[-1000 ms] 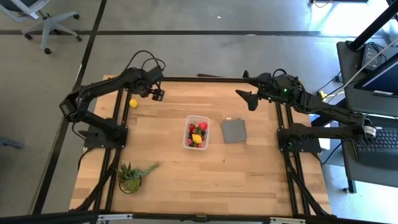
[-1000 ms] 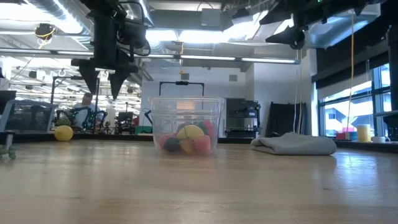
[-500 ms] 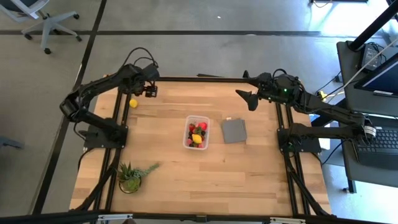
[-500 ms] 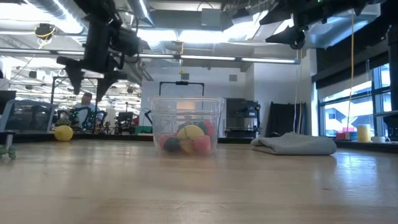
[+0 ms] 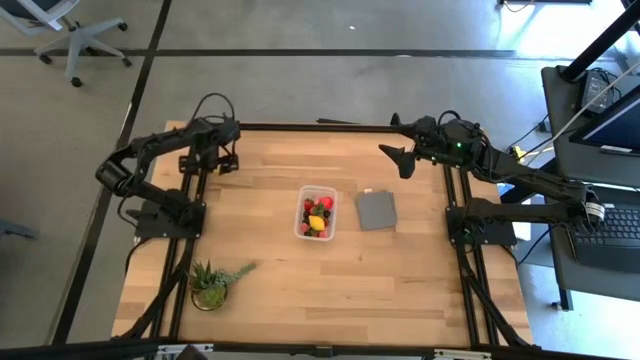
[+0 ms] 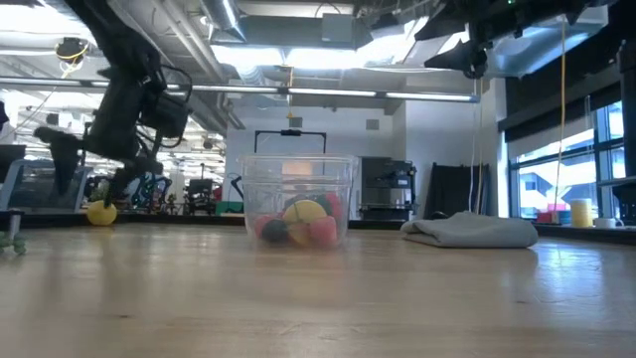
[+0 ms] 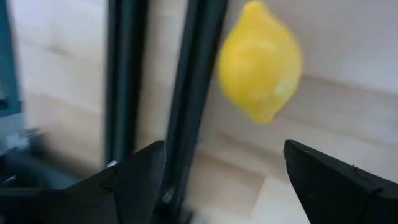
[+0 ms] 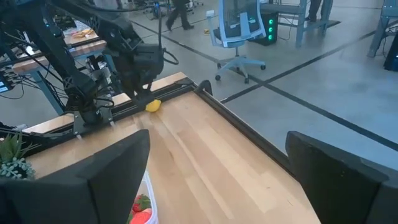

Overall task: Pick and placing Produce into tupperware
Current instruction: Put the lemon into the transparent bin, then return to Home Position

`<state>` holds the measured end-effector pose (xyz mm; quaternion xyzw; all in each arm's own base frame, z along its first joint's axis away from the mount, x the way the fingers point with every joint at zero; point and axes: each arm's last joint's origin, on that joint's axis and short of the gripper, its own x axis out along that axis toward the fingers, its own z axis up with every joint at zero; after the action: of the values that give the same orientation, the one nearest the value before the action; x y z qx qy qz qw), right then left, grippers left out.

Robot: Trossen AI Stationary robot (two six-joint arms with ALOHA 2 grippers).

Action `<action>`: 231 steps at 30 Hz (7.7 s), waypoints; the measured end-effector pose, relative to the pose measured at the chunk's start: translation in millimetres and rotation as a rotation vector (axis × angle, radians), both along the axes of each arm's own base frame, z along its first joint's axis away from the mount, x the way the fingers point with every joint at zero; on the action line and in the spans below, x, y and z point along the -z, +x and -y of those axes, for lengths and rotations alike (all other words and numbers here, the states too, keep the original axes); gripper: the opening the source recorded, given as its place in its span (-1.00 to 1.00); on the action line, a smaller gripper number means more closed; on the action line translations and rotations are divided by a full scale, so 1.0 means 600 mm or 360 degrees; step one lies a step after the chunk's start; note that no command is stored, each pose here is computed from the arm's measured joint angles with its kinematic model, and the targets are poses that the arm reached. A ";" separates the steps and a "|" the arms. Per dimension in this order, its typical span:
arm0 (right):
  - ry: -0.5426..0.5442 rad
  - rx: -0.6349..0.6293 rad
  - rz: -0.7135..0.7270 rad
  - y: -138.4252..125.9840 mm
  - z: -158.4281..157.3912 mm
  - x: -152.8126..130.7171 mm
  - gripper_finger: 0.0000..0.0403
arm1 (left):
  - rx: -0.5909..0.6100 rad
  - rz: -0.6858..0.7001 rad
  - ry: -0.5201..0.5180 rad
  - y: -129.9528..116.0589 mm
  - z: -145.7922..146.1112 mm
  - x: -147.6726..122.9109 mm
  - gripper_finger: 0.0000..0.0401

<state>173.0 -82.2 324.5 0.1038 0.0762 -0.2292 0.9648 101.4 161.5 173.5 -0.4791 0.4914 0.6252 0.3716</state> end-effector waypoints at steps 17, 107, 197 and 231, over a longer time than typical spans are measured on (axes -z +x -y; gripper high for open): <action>-0.0025 -0.0007 -0.0011 0.000 0.000 0.000 0.87 | -0.0067 0.0071 0.0271 -0.002 -0.024 0.017 0.58; -0.0037 -0.0007 -0.0016 0.000 0.000 0.000 0.87 | 0.0072 0.0039 0.0241 -0.020 -0.012 0.055 0.02; 0.0009 0.0004 -0.0002 -0.002 0.000 0.000 0.87 | 0.2131 0.0920 0.0972 0.322 0.175 -0.241 0.10; -0.0381 0.0262 0.0618 -0.140 -0.056 0.152 0.87 | 0.1507 0.1370 0.2524 -0.038 0.222 -0.098 0.10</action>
<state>89.0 -48.5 233.6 0.0366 -0.1473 -0.2904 0.9448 78.3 28.5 232.2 -0.0354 -0.1009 0.3340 0.9365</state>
